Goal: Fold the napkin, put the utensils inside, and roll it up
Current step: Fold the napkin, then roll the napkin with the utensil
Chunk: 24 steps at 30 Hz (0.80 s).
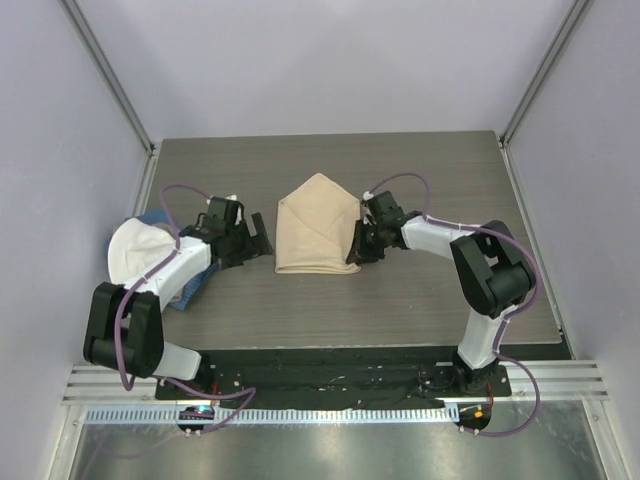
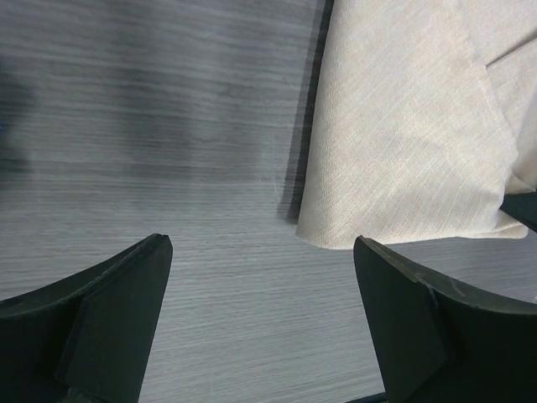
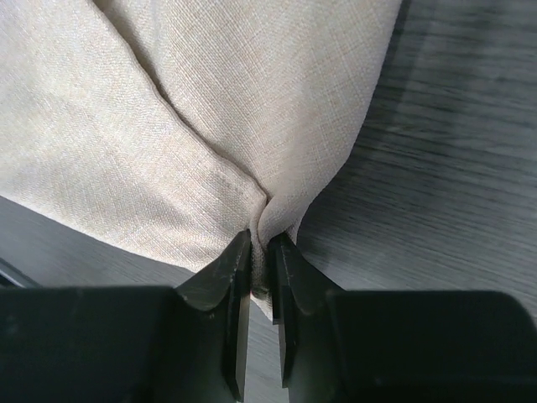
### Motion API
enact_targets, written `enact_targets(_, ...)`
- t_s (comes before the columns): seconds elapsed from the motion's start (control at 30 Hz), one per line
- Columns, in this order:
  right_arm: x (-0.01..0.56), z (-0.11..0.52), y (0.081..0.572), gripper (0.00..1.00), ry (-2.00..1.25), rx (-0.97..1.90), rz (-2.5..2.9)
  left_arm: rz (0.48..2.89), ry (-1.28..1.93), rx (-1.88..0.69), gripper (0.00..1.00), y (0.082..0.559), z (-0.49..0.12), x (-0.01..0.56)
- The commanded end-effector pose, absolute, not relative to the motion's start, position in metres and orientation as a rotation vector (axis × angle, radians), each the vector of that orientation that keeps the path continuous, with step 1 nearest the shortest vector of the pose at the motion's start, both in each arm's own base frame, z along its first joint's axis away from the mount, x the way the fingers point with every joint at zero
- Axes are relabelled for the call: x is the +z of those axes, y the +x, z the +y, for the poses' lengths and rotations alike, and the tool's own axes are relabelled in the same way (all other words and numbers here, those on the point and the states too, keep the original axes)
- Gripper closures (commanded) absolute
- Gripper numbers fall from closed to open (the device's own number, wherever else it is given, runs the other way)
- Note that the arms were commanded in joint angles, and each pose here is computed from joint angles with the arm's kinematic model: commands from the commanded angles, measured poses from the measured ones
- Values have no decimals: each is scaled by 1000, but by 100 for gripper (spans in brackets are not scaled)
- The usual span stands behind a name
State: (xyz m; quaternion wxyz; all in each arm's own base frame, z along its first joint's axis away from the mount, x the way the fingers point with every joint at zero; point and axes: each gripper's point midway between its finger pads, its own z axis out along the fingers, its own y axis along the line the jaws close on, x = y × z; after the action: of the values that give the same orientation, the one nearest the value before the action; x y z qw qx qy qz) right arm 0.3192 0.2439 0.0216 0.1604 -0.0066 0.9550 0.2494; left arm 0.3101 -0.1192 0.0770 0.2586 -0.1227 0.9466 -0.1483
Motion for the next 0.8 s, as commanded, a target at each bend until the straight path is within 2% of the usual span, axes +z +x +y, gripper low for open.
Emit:
enact_targets(0.0, 16, 238, 326, 76, 163, 684, 2689, 2472, -401, -592, 7, 322, -141, 81)
enact_targets(0.3, 12, 233, 330, 71, 177, 641, 2683, 2521, -450, -702, 19, 318, -156, 51)
enact_targets(0.77, 10, 233, 332, 68, 175, 626, 2685, 2571, -539, -738, 48, 309, -161, 25)
